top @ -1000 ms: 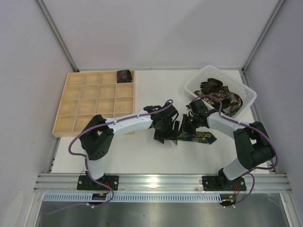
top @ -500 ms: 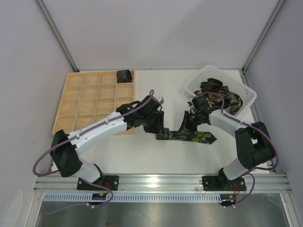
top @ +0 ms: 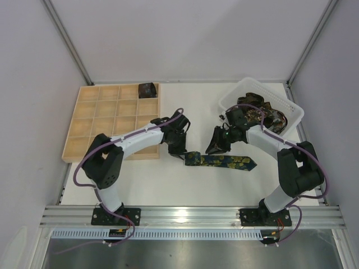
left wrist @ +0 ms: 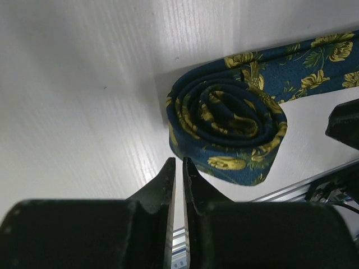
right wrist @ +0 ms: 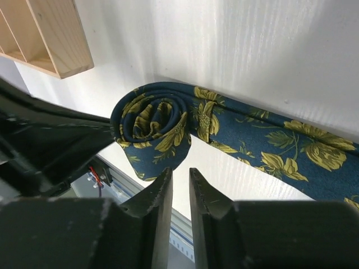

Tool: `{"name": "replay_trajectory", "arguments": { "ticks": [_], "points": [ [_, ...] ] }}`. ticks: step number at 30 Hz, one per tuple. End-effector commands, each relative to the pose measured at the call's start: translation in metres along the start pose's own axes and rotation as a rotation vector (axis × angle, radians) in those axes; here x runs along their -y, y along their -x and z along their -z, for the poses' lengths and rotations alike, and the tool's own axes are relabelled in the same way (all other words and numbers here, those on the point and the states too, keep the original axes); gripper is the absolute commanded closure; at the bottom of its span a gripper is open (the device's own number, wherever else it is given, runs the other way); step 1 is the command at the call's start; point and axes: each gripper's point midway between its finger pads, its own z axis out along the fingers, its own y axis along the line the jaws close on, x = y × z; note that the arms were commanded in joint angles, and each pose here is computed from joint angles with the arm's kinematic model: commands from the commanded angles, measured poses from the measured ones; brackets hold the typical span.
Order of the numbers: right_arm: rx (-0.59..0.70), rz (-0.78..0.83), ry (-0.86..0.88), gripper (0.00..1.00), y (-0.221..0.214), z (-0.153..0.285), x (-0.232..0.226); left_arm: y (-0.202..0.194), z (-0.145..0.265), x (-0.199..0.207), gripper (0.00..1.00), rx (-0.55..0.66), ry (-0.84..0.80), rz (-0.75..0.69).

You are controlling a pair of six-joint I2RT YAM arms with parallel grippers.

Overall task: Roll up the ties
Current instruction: Roll the tie

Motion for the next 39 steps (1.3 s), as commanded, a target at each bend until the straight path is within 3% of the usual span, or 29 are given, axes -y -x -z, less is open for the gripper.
{"name": "replay_trajectory", "arguments": {
  "ticks": [1, 9, 18, 25, 33, 39],
  "points": [
    [-0.006, 0.017, 0.035, 0.76, 0.008, 0.002, -0.011, 0.021, 0.001, 0.036, 0.88, 0.030, -0.132, -0.017],
    [-0.035, 0.020, 0.052, 0.69, 0.004, -0.001, -0.013, 0.027, -0.007, 0.070, 0.87, 0.000, -0.184, -0.050],
    [-0.011, 0.050, 0.014, 0.41, 0.003, 0.006, -0.006, 0.019, -0.019, 0.083, 0.86, -0.051, -0.187, -0.067],
    [-0.024, 0.055, 0.031, 0.43, 0.004, -0.006, 0.000, 0.018, -0.028, 0.079, 0.85, -0.067, -0.167, -0.061],
    [-0.035, 0.038, 0.036, 0.57, 0.001, -0.018, 0.012, 0.018, -0.032, 0.076, 0.85, -0.068, -0.152, -0.062],
    [-0.043, 0.027, 0.022, 0.52, -0.005, -0.026, 0.023, 0.017, -0.035, 0.076, 0.85, -0.076, -0.149, -0.059]
  ]
}}
